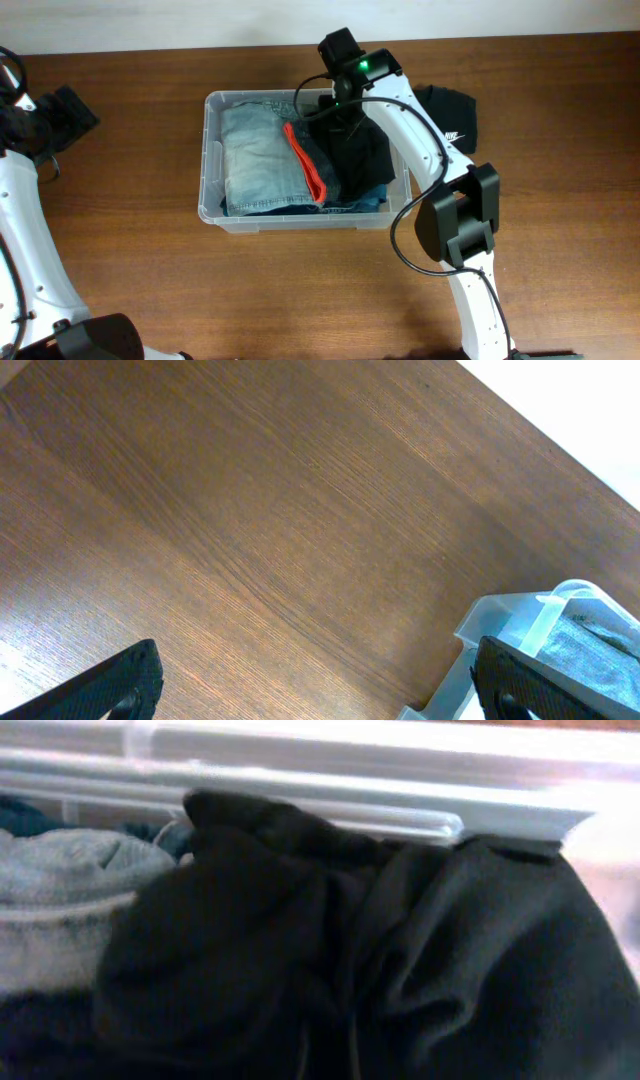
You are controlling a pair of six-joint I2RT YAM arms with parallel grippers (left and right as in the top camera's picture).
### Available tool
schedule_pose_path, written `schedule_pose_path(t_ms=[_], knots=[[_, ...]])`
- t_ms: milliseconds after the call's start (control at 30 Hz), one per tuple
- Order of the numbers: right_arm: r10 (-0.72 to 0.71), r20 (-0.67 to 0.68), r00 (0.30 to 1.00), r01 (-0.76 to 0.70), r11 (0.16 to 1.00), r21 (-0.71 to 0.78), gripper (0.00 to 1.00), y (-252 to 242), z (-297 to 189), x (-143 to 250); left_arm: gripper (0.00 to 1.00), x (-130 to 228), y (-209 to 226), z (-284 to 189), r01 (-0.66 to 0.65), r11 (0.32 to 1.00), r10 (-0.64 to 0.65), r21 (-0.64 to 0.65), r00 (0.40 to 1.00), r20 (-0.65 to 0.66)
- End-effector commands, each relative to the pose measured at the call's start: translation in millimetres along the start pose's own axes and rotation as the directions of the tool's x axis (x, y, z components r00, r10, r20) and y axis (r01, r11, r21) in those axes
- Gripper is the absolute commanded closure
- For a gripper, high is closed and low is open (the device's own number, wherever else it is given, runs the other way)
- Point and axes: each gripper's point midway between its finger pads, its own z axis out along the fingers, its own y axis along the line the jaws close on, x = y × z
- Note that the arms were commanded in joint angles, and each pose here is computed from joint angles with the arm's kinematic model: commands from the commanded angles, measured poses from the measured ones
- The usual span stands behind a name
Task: Pack container
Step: 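Tuck the black shorts down inside the bin with the right gripper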
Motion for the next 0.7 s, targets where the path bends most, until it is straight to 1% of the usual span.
schedule_pose_path(t_ms=[0,33,133,200,267,367,400,433,600,667], knots=[[-0.020,0.131,0.991,0.019,1.000,0.009,0.88,3.2,-67.3,-17.5,0.01,1.5,2.6,5.9,0.008,1.000,-0.008,-0.012,1.000,-0.013],[-0.028,0.155,0.988,0.028,1.000,0.003,0.85,5.0,-83.5,-19.6,0.01,1.6,2.6,5.9,0.008,1.000,-0.008,-0.012,1.000,-0.013],[-0.034,0.199,0.980,0.037,0.999,-0.011,0.82,6.9,-128.6,-16.9,0.01,1.7,2.5,5.9,0.008,1.000,-0.008,-0.012,1.000,-0.014],[-0.034,0.197,0.980,0.034,0.999,0.002,0.82,2.5,-152.4,-6.6,0.01,1.6,2.6,5.9,0.008,1.000,-0.008,-0.012,1.000,-0.013],[-0.034,0.159,0.987,0.030,0.999,0.026,0.81,-4.4,-163.8,8.6,0.01,1.6,2.6,5.9,0.008,1.000,-0.008,-0.012,1.000,-0.013],[-0.037,0.052,0.998,0.034,0.998,0.062,0.82,-14.3,-162.4,35.1,0.01,1.6,2.6,5.9,0.008,1.000,-0.008,-0.012,1.000,-0.013],[-0.074,0.013,0.997,0.073,0.996,0.040,0.82,-10.4,-155.4,41.0,0.01,1.6,2.6,5.9,0.008,1.000,-0.008,-0.012,1.000,-0.013],[-0.075,-0.009,0.997,0.076,0.997,0.034,0.82,-8.5,-150.8,45.1,0.01,1.6,2.6,5.9,0.008,1.000,-0.008,-0.012,1.000,-0.013],[-0.062,-0.166,0.984,0.077,0.993,0.088,0.83,-20.5,-112.8,71.6,0.01,1.6,2.6,5.9,0.008,1.000,-0.008,-0.012,1.000,-0.013],[-0.036,-0.234,0.972,0.067,0.990,0.127,0.84,-29.9,-94.0,84.8,0.01,1.6,2.6,5.9,0.008,1.000,-0.008,-0.012,1.000,-0.013]])
